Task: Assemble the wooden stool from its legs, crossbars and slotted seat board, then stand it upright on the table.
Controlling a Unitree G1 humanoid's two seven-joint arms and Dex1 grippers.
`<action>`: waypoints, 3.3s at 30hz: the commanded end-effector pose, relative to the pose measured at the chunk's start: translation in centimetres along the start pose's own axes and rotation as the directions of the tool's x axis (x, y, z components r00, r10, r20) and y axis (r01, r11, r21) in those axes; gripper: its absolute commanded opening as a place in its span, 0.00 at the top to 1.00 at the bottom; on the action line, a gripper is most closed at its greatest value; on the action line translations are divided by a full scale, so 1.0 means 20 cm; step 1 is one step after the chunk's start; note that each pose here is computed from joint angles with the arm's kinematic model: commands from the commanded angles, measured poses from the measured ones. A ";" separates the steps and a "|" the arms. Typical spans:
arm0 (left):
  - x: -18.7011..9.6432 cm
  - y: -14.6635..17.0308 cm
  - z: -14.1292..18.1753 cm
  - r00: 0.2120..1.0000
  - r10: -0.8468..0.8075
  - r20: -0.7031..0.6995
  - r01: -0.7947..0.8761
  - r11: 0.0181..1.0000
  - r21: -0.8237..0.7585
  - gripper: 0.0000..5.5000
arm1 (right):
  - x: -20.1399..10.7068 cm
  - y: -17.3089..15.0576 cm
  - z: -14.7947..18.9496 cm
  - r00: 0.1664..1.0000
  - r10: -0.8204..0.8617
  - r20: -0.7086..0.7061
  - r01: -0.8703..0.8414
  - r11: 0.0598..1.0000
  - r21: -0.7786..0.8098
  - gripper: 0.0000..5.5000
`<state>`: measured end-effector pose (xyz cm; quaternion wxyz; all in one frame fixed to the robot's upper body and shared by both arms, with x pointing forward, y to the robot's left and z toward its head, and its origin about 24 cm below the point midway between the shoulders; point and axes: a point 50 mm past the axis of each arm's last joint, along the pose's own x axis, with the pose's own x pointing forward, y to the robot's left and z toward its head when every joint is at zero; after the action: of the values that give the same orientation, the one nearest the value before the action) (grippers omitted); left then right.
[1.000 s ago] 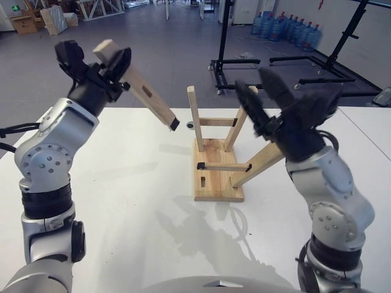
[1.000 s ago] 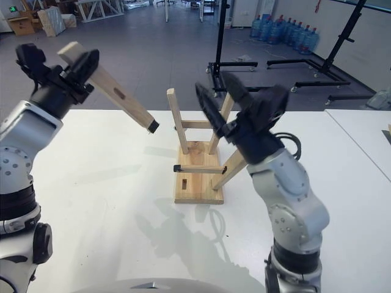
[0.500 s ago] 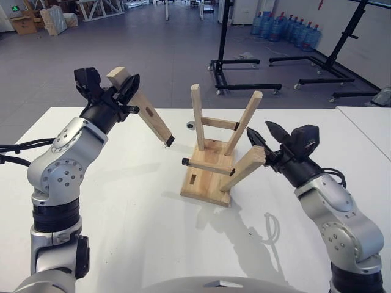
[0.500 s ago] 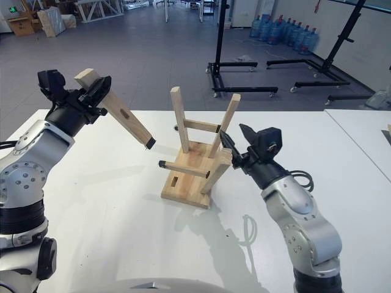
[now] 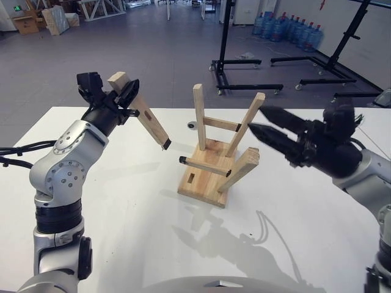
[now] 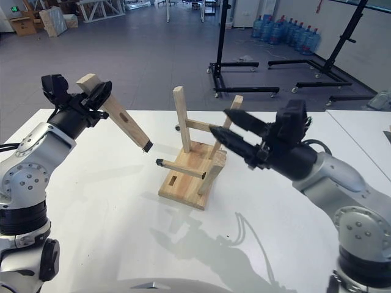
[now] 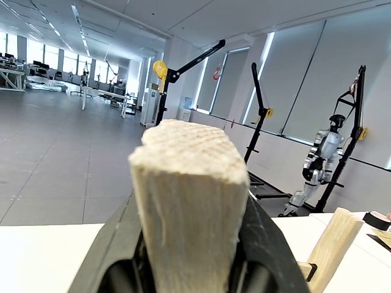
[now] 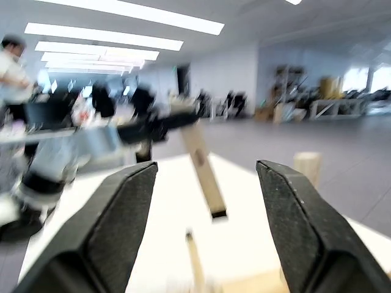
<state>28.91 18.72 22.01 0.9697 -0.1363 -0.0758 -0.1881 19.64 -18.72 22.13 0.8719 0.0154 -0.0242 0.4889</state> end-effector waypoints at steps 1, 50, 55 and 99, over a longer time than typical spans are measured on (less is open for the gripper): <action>0.01 0.00 0.00 1.000 -0.010 -0.008 0.010 1.000 0.000 0.82 | -0.02 0.02 -0.07 0.990 0.052 -0.132 -0.056 0.998 -0.028 0.46; -0.08 0.00 -0.34 0.969 -0.033 -0.244 0.018 0.998 -0.061 0.82 | 0.10 0.08 -0.38 0.975 -0.099 -0.201 0.099 0.995 -0.010 0.62; -0.07 -0.04 -0.35 0.966 -0.068 -0.250 0.058 0.997 -0.047 0.82 | 0.11 0.09 -0.38 0.976 -0.105 -0.190 0.105 0.994 -0.008 0.62; -0.06 -0.31 -0.32 0.966 -0.207 -0.153 0.187 0.973 -0.136 0.45 | 0.21 0.09 -0.30 0.977 -0.204 0.059 0.200 0.978 0.056 0.63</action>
<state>26.27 12.52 15.15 0.9489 -0.1687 0.0378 -0.2640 20.20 -13.96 16.03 0.9143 0.0429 -0.0296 0.4017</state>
